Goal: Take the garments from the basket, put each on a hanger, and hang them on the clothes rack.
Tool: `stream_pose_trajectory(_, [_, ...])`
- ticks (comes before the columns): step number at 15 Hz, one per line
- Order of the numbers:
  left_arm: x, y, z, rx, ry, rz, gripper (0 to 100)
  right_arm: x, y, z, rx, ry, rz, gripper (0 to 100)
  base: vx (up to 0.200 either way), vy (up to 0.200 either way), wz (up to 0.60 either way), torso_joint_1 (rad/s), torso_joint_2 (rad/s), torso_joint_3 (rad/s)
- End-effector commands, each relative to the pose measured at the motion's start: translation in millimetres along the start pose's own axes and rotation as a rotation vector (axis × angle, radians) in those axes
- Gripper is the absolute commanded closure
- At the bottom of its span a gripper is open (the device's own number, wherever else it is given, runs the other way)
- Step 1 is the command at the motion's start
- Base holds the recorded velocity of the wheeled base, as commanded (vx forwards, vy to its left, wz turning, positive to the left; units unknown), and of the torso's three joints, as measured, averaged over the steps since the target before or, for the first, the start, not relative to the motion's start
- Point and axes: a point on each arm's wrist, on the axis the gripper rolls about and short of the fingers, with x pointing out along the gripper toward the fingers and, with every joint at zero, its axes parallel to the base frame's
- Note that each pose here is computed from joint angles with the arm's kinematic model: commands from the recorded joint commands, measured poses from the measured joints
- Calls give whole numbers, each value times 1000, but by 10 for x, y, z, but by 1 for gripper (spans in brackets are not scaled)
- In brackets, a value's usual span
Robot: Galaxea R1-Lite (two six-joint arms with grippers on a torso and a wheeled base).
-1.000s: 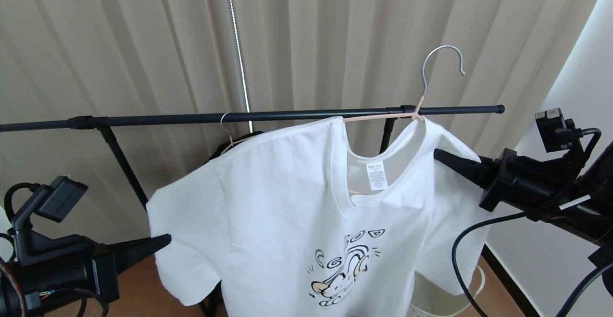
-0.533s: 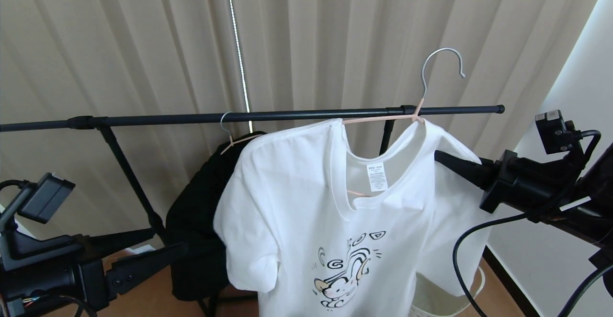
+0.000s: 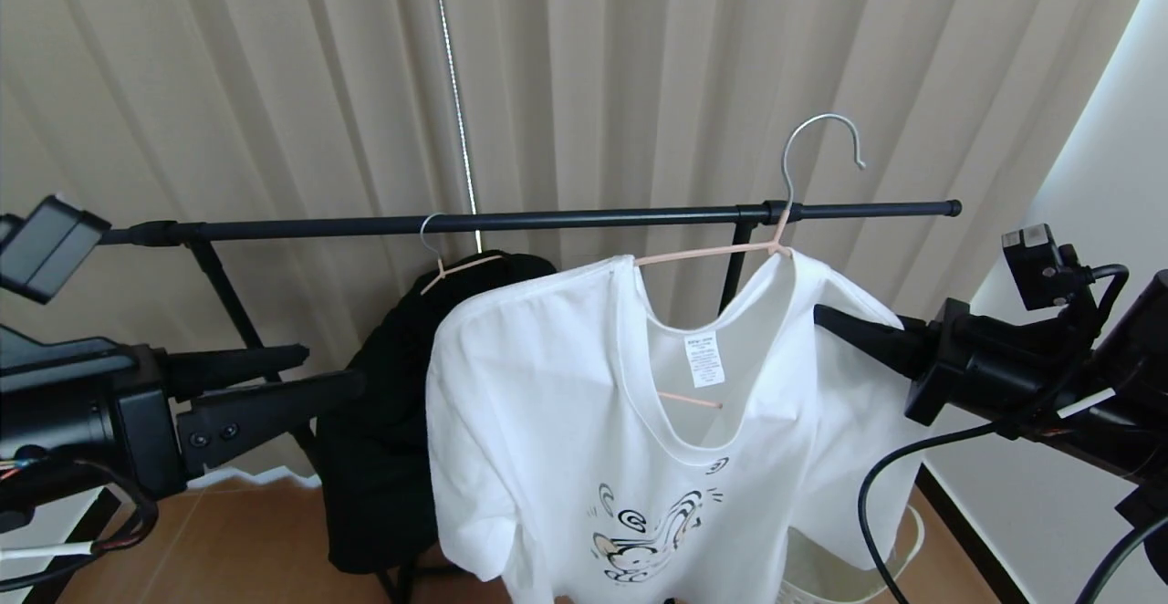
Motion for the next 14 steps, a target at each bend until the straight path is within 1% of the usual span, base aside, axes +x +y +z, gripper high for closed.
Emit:
stream_pose_trajectory(1, [130, -105, 257, 29, 12, -69, 0, 33, 30, -42, 8, 14, 16, 100, 0, 0, 0, 0, 0, 0])
stream_pose_trajectory(2, [190, -143, 350, 37, 18, -93, 0, 49, 52, -46, 8, 15, 27, 100, 0, 0, 0, 0, 0, 0])
stream_pose_trajectory(3, [200, -146, 364, 37, 19, -97, 0, 48, 53, -49, 9, 16, 27, 100, 0, 0, 0, 0, 0, 0])
stream_pose_trajectory(4, [318, -193, 499, 35, 52, -127, 0, 49, 66, -54, 11, 18, 31, 100, 0, 0, 0, 0, 0, 0])
stream_pose_trajectory(6, [431, -250, 608, 37, 91, -157, 0, 65, 97, -65, 11, 22, 44, 100, 0, 0, 0, 0, 0, 0])
stream_pose_trajectory(7, [544, -278, 696, 87, 111, -141, 0, 74, 109, -67, 11, 23, 49, 100, 0, 0, 0, 0, 0, 0])
stream_pose_trajectory(8, [637, -309, 746, 124, 120, -116, 0, 74, 105, -63, 10, 22, 48, 100, 0, 0, 0, 0, 0, 0])
stream_pose_trajectory(9, [746, -362, 797, 164, 131, -112, 0, 76, 104, -59, 9, 20, 48, 100, 0, 0, 0, 0, 0, 0])
stream_pose_trajectory(12, [953, -509, 887, 251, 193, -176, 0, 67, 116, -59, 3, 20, 49, 100, 0, 0, 0, 0, 0, 0])
stream_pose_trajectory(14, [1018, -557, 980, 299, 202, -194, 0, 65, 114, -84, -25, 28, 49, 100, 0, 0, 0, 0, 0, 0])
